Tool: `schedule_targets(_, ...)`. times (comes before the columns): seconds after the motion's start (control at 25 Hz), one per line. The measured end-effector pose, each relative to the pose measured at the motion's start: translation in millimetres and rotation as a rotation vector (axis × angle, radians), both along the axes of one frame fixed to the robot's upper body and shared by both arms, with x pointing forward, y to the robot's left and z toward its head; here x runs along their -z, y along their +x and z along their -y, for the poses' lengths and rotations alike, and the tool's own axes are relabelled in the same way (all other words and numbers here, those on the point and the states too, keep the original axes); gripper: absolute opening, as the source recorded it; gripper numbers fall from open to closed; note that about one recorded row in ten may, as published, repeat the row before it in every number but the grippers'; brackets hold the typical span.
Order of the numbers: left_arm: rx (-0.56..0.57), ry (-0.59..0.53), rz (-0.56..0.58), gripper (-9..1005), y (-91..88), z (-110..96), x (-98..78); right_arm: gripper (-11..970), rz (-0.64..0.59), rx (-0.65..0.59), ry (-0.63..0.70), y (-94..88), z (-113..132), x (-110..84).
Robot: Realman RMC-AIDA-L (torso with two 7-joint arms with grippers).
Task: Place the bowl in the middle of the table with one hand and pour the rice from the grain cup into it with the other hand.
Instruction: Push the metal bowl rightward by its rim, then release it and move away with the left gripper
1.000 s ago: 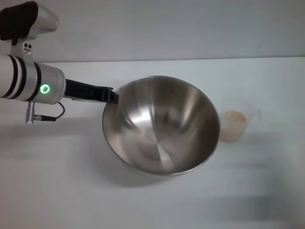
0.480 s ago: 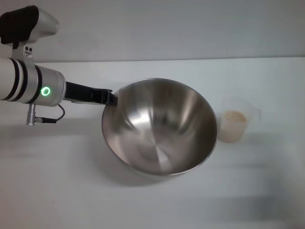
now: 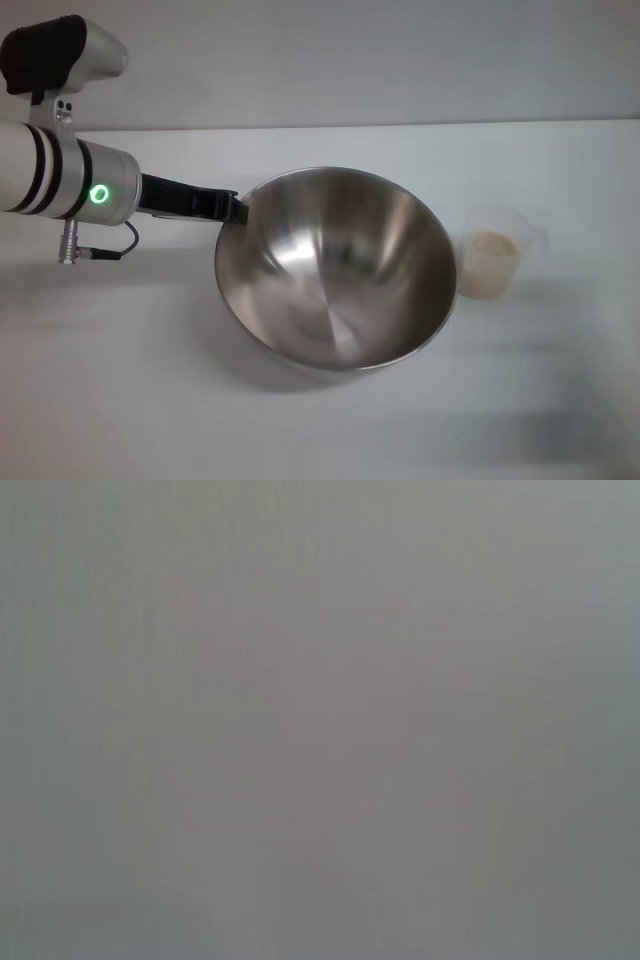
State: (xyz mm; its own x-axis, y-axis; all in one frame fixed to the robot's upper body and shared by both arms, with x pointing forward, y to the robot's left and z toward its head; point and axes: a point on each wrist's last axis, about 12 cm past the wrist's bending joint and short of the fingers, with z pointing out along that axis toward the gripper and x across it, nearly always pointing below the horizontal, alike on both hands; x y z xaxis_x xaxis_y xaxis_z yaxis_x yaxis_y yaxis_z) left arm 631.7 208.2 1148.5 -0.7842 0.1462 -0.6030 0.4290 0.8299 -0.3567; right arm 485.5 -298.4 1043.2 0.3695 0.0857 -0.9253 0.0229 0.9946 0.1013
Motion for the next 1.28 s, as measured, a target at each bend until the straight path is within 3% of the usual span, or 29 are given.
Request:
schedule_targets(0.36, 0.008, 0.006, 0.002, 41, 1.0, 1, 0.5, 675, 0.001, 0.000, 0.001, -0.1, 0, 0.0)
schedule_targets(0.92, 0.013, 0.014, 0.037, 138, 1.5, -4, -3.5, 674, 0.001, -0.013, -0.003, 0.0, -2, -0.1)
schedule_targets(1.28, -0.084, -0.022, 0.242, 146, -1.3, -33, -27.5, 675, 0.006, -0.017, -0.005, 2.0, -3, -1.3)
